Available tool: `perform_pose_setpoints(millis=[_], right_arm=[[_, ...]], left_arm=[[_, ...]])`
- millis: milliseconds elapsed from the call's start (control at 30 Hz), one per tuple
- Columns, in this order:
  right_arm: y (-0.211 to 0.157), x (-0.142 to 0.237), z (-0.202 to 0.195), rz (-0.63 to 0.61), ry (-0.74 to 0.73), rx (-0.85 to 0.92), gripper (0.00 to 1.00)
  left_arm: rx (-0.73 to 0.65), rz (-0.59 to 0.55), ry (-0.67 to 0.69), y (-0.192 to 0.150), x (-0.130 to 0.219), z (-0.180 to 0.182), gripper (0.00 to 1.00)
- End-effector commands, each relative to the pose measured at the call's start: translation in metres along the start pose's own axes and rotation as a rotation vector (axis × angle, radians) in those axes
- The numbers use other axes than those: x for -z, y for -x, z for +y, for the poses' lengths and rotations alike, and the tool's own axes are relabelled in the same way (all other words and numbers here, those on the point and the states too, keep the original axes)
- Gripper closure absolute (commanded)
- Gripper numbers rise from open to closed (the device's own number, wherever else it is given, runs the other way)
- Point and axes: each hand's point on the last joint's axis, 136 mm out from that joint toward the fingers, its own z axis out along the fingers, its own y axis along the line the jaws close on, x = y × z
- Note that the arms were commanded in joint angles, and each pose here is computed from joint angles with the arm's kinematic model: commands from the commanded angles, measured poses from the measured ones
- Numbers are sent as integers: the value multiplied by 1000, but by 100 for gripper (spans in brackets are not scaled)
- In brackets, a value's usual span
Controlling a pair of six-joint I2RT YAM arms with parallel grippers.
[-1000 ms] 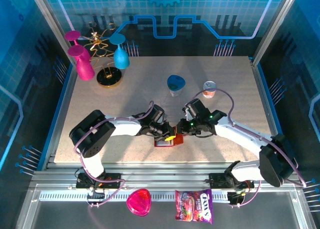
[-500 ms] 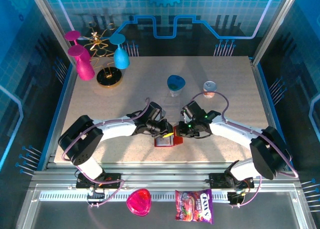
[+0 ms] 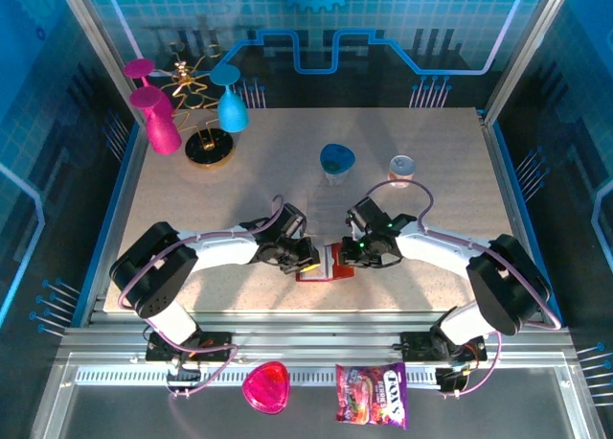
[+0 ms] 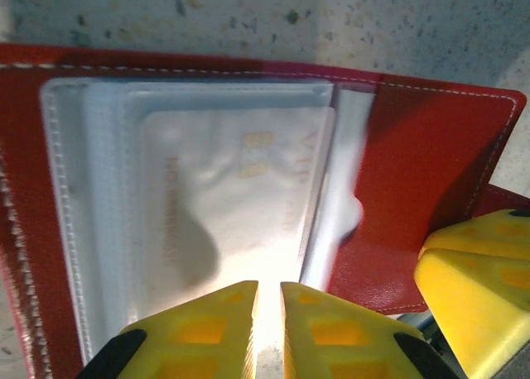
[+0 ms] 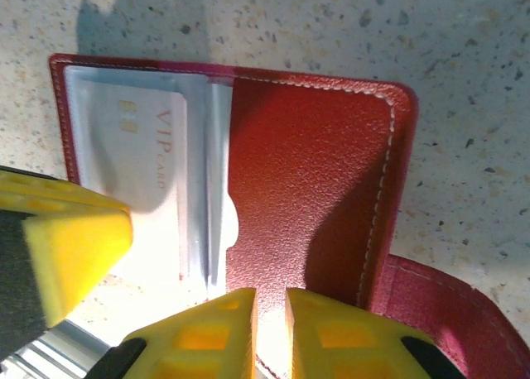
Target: Take the credit cards out of the card holder
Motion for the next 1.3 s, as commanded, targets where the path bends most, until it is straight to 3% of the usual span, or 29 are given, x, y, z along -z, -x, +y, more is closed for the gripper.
perform_pose_setpoints(millis=[0,500,933,1267], right_arm=[[-8,-10,-7,21,-22,11,84],[-14,-24,-23,50,-66,-17,87],[4,-5,27,2,142,-34,87],[0,-26,13,35,115,-52,87]], left_arm=[[-9,-12,42,0,4,13,86],[10,-8,81,-5,4,29,86],[3,-20,72,-3,7,25,87],[4,-22,73,-3,8,26,87]])
